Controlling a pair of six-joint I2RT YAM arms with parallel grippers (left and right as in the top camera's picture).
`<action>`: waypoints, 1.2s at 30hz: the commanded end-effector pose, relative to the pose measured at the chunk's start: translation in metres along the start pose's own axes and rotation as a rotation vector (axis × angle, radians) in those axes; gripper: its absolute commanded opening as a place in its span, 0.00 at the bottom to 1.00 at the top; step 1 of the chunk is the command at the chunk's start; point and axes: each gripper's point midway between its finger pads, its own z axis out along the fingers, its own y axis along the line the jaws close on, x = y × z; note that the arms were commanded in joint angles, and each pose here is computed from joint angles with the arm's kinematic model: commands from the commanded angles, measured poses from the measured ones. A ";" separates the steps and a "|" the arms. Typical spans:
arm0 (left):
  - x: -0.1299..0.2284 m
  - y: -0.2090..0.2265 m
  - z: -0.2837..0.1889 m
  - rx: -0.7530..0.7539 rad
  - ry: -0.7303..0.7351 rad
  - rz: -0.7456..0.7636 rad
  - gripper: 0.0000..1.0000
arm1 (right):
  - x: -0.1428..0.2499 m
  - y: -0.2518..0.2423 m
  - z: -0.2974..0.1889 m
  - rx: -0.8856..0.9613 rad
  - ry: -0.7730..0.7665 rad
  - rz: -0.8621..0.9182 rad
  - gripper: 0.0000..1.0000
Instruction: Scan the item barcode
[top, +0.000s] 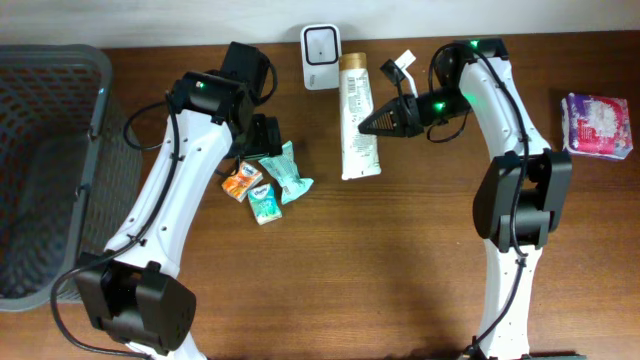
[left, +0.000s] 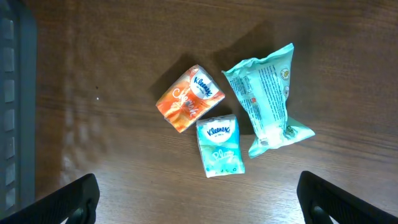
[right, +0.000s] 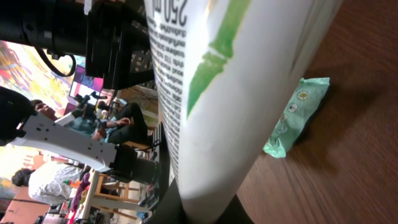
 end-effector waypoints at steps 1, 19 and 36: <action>-0.003 -0.001 -0.011 0.016 -0.027 0.008 0.99 | -0.022 0.042 0.005 -0.053 -0.054 -0.105 0.04; -0.003 -0.001 -0.011 0.016 -0.027 0.008 0.99 | 0.009 -0.010 0.002 0.238 0.150 0.193 0.04; -0.003 -0.001 -0.011 0.016 -0.026 0.008 0.99 | 0.089 -0.140 -0.110 1.766 0.419 0.525 0.04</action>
